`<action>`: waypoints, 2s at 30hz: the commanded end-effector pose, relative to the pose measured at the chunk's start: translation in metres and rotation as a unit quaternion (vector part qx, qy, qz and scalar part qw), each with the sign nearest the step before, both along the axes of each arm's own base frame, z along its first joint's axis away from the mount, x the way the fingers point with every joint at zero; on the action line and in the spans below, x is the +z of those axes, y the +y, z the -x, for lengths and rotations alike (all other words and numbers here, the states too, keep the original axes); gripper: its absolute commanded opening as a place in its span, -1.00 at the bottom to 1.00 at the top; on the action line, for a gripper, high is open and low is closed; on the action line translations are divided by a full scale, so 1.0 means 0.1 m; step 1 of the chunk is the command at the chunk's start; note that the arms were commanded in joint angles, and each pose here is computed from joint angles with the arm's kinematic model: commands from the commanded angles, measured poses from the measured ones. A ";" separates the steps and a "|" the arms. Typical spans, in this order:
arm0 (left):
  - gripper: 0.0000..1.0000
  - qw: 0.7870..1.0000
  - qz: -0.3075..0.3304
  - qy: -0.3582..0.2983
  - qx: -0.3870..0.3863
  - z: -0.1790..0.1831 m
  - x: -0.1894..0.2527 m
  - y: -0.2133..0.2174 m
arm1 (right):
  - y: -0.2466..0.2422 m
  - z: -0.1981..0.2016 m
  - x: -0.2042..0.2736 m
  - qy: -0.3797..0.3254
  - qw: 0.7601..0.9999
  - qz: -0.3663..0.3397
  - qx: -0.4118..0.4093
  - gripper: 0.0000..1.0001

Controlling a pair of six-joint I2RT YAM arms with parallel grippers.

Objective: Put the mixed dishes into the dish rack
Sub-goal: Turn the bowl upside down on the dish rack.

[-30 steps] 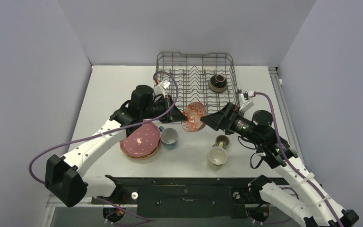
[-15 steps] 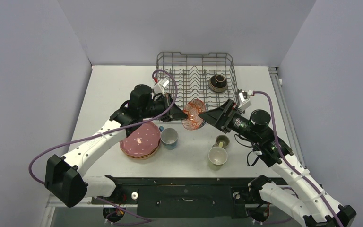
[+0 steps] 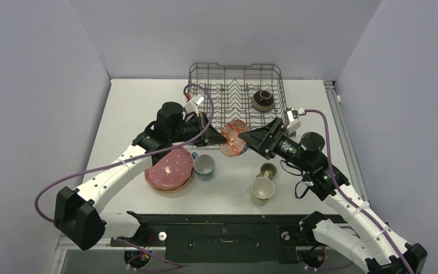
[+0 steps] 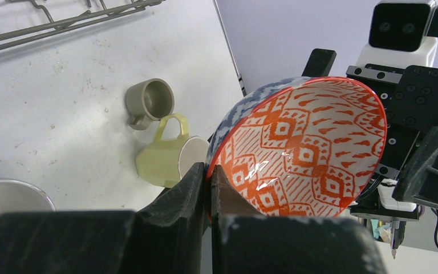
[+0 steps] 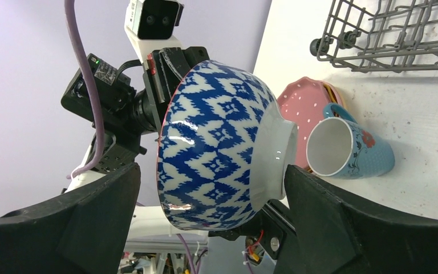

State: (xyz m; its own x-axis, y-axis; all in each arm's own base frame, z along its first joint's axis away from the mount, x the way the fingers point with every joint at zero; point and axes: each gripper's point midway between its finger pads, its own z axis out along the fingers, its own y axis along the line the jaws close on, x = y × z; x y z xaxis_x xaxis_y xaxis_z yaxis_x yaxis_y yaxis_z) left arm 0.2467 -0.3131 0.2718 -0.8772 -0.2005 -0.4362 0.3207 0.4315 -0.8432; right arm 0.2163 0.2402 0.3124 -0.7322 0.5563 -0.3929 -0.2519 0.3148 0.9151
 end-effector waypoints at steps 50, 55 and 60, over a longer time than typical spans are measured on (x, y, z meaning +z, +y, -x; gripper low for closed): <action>-0.61 0.998 -0.010 -0.051 0.017 -0.04 0.25 0.09 | 0.06 -0.04 0.13 -0.015 1.000 0.001 -0.002 -1.00; -0.43 0.998 -0.013 -0.050 0.020 -0.05 0.24 0.10 | 0.04 -0.05 0.15 -0.019 1.000 0.005 -0.006 -1.00; -0.35 0.999 -0.016 -0.048 0.021 -0.04 0.21 0.12 | -0.01 -0.06 0.19 -0.024 1.000 0.005 -0.014 -1.00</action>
State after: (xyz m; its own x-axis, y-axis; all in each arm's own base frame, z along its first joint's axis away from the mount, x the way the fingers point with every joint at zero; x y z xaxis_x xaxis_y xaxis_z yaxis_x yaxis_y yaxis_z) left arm 0.2489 -0.3035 0.2581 -0.8711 -0.1935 -0.4514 0.3057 0.5057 -0.8067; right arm 0.2186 0.2442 0.2830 -0.7634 0.5263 -0.3744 -0.1783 0.3854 0.9054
